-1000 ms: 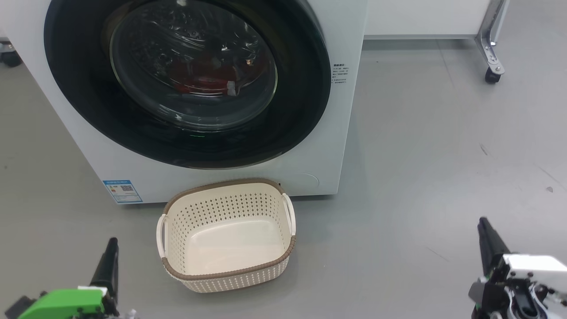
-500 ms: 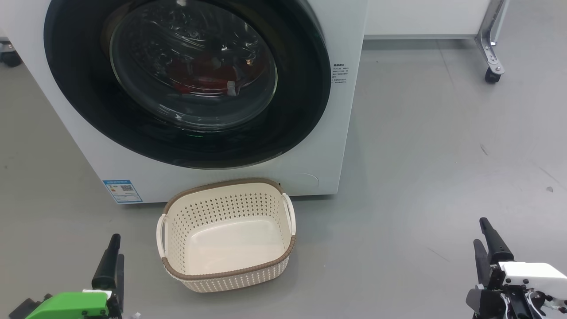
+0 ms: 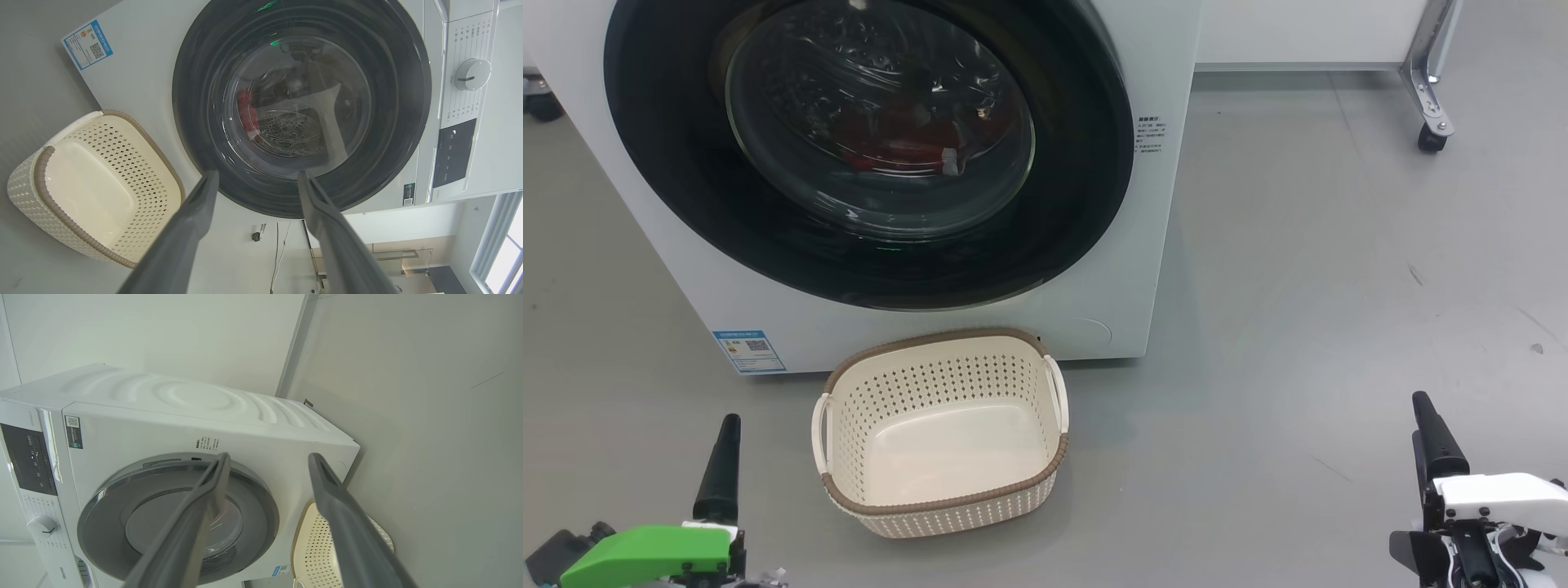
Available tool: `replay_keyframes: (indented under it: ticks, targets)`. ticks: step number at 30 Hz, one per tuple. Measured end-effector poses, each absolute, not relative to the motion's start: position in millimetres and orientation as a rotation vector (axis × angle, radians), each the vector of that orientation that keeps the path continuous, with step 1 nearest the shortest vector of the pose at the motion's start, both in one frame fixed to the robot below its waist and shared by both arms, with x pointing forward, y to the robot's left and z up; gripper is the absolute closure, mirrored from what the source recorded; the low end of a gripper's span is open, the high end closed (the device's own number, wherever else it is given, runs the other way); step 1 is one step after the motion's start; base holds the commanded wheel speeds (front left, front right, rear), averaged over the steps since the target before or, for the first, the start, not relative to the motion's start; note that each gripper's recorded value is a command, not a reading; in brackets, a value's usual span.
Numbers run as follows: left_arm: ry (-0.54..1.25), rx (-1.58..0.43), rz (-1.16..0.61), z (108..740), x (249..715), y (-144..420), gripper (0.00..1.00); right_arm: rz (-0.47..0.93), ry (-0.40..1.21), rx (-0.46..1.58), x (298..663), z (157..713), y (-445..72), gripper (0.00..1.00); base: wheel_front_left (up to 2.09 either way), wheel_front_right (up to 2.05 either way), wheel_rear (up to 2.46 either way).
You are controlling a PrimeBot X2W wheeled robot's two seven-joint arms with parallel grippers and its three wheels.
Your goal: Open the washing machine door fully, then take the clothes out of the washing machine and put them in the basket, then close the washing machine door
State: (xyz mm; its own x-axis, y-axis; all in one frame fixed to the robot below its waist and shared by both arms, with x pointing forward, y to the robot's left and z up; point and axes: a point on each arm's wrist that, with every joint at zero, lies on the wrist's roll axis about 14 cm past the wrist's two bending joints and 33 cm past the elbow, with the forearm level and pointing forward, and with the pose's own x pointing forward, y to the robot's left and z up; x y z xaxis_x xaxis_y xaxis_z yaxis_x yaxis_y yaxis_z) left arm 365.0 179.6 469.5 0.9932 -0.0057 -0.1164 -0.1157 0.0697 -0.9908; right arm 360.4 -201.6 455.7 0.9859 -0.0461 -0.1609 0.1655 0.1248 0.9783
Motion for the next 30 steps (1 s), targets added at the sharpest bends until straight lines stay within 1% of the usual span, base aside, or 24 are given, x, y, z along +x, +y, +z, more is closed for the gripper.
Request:
replay_keyframes:
  ticks: [10,14,30]
  targets:
    - [0.087,-1.262,0.039,478.6,368.0,181.8,0.00,-0.093,0.117,1.189,364.0,462.5,-199.2,0.00,0.00,0.00,0.00]
    - [0.087,-1.168,0.023,480.4,368.4,181.6,0.00,-0.072,0.121,1.125,366.9,465.8,-194.1,0.00,0.00,0.00,0.00]
    - [0.113,-0.797,-0.056,484.6,367.4,161.4,0.00,0.001,0.153,0.789,367.6,466.5,-177.3,0.00,0.00,0.00,0.00]
